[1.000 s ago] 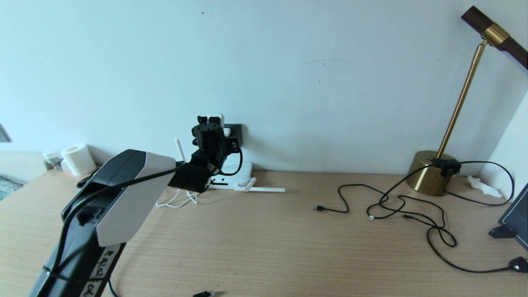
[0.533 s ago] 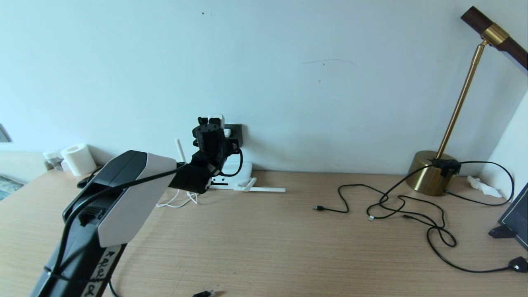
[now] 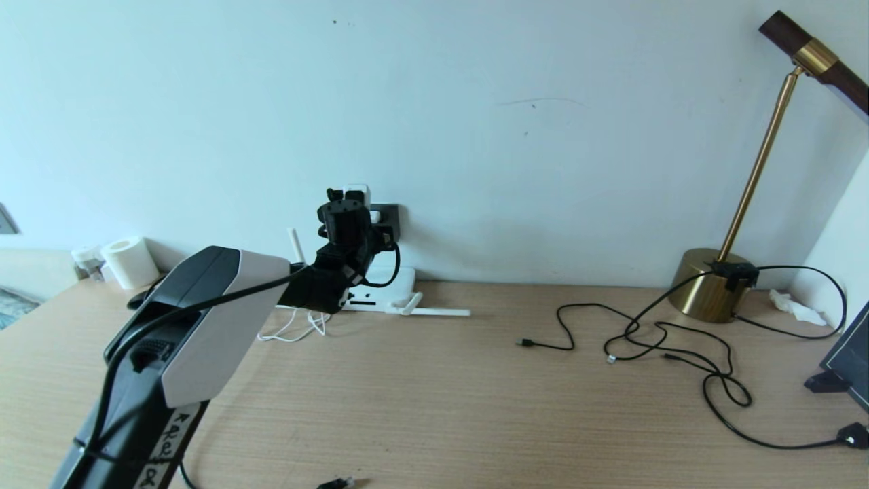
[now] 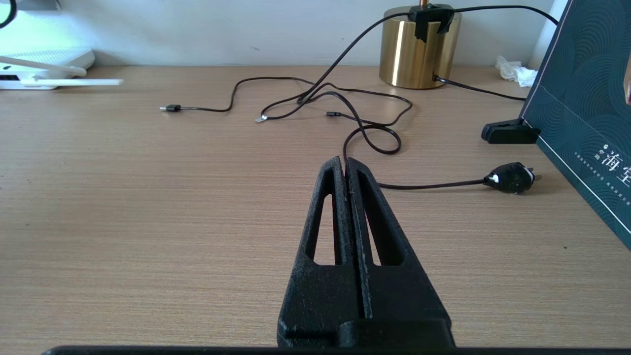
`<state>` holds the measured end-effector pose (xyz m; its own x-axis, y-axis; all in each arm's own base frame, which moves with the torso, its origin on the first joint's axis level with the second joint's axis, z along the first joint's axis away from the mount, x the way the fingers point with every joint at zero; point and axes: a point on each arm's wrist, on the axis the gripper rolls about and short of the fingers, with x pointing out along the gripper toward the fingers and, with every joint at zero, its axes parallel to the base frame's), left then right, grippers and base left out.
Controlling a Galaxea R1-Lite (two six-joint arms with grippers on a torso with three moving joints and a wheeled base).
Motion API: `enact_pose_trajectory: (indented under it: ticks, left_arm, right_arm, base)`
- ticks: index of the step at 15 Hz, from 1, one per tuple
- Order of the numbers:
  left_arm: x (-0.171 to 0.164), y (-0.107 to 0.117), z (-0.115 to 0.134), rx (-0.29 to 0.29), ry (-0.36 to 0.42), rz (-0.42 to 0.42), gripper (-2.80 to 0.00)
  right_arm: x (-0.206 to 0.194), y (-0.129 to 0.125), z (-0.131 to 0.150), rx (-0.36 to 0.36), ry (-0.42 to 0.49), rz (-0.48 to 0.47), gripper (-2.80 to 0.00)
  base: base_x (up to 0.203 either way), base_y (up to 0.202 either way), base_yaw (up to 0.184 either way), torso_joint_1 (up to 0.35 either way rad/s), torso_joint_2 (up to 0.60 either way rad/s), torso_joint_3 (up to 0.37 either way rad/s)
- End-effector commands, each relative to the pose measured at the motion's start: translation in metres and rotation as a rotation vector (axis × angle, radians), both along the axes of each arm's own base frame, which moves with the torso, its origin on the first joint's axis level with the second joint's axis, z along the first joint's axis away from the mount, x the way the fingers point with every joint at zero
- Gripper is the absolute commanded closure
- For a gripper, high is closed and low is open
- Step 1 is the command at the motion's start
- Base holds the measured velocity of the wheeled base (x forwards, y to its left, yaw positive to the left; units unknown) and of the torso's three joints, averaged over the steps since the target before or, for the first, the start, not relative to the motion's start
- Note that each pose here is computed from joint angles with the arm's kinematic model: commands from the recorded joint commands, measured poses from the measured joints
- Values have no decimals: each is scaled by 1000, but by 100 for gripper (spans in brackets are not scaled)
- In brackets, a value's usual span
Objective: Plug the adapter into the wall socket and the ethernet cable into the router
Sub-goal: Plug plug into socket
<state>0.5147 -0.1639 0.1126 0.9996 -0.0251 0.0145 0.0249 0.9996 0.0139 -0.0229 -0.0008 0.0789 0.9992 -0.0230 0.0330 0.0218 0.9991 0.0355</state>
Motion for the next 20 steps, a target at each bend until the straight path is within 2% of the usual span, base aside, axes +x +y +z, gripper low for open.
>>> enact_pose_trajectory:
  ticks: [1, 20]
  left_arm:
    - [0, 0, 2, -4, -12, 1, 0]
    - [0, -1, 2, -2, -6, 10, 0]
  right_arm:
    - [1, 0, -2, 1, 8, 1, 0]
    - [1, 0, -2, 1, 8, 0, 0]
  base:
    - [0, 0, 0, 0, 0, 0]
    - [0, 0, 0, 0, 0, 0]
